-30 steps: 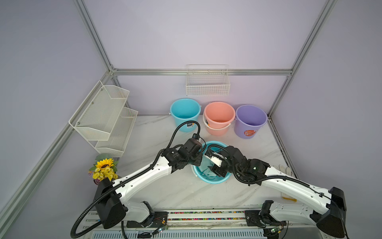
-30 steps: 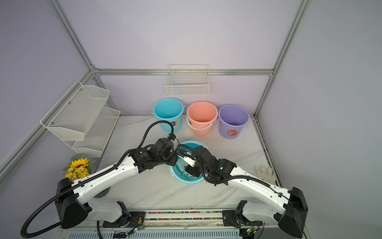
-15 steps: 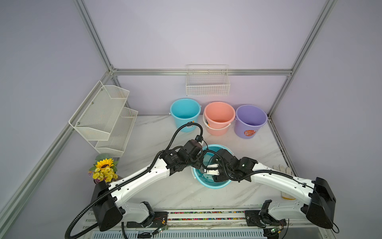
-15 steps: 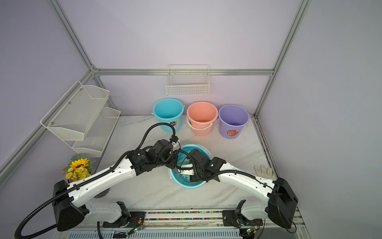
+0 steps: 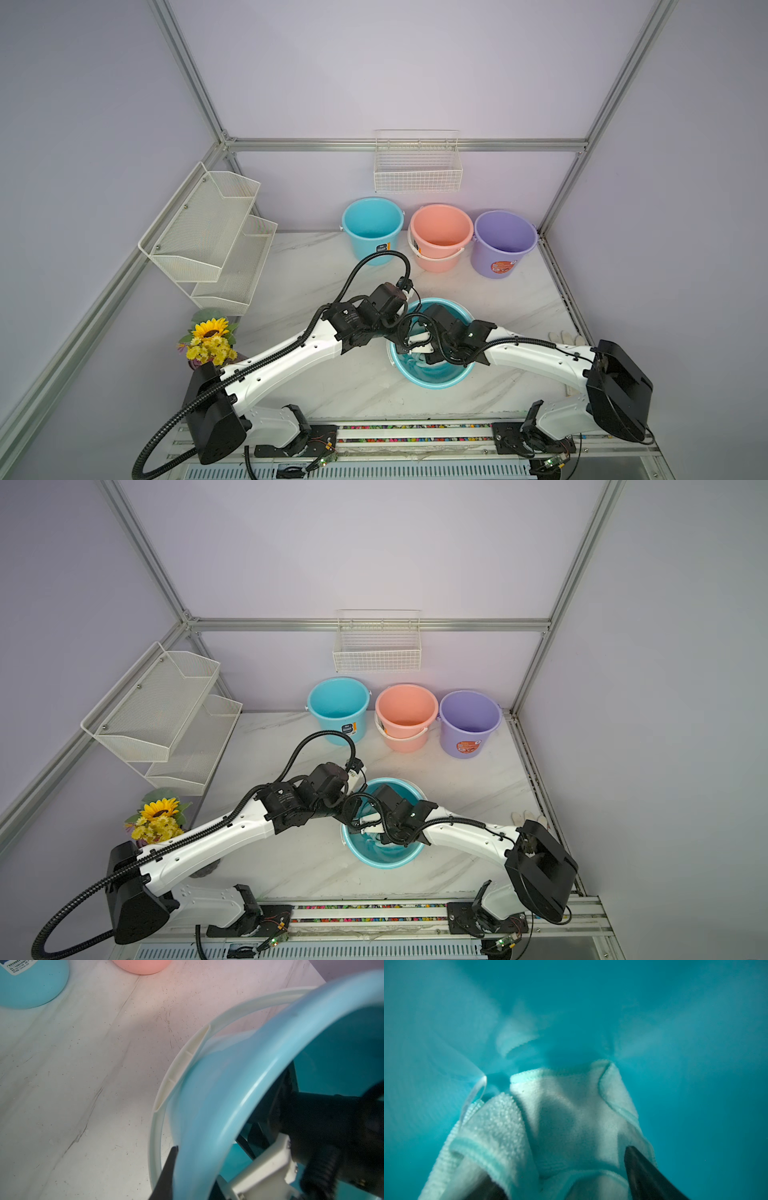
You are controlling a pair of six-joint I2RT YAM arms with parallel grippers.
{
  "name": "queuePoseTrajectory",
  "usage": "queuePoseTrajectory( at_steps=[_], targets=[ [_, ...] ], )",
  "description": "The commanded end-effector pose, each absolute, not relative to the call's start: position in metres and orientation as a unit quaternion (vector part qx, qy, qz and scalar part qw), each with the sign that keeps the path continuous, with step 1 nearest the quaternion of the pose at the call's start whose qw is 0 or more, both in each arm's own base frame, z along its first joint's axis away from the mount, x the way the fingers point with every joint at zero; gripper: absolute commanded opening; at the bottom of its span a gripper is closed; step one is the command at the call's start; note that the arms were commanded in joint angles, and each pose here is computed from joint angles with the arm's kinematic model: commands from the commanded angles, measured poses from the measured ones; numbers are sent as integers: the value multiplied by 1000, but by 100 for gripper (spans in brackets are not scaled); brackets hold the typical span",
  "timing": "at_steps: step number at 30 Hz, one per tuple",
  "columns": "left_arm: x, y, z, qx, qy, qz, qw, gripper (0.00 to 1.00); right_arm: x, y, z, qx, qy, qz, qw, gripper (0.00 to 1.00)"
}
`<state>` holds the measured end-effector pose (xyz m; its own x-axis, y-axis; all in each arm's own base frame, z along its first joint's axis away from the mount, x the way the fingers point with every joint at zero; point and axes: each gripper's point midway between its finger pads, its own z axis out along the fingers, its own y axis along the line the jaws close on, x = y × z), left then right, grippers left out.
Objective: Wipe the inside of the bucket with a cloth
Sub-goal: Wipe the dirt from the inside of the bucket.
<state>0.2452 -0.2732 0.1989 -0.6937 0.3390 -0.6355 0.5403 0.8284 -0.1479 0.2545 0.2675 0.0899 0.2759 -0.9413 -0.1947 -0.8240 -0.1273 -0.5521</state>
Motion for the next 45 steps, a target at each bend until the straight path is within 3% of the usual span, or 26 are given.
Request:
queuePoseTrajectory(
  at_steps=[1, 4, 6, 9, 13, 19, 28, 33, 36, 40, 45],
  targets=[
    [237, -303, 245, 254, 865, -258, 346, 0, 260, 263, 65, -747, 594, -119, 273, 74],
    [237, -301, 248, 248, 863, -261, 354, 0, 263, 260, 59, -739, 602, -131, 272, 60],
    [238, -298, 249, 241, 864, -258, 358, 0, 268, 258, 61, -728, 609, -141, 281, 36],
    [242, -293, 245, 226, 871, -246, 361, 0, 274, 255, 69, -701, 630, -147, 299, 12],
    [243, -292, 240, 213, 876, -245, 357, 0, 290, 252, 89, -630, 673, -149, 357, 0],
    [247, -290, 246, 190, 871, -256, 375, 0, 304, 249, 111, -510, 740, -122, 422, 0],
    [249, -289, 252, 169, 862, -273, 391, 0, 313, 252, 128, -340, 816, -2, 468, 0],
    [249, -293, 253, 170, 858, -281, 394, 0, 312, 270, 125, -282, 841, 89, 453, 0],
    [251, -291, 255, 168, 858, -276, 400, 0, 301, 288, 115, -308, 845, 145, 412, 0],
    [256, -284, 258, 158, 860, -258, 412, 0, 302, 276, 110, -298, 861, 130, 392, 0],
    [257, -283, 256, 156, 861, -256, 410, 0, 321, 244, 127, -234, 867, 90, 431, 0]
  ],
)
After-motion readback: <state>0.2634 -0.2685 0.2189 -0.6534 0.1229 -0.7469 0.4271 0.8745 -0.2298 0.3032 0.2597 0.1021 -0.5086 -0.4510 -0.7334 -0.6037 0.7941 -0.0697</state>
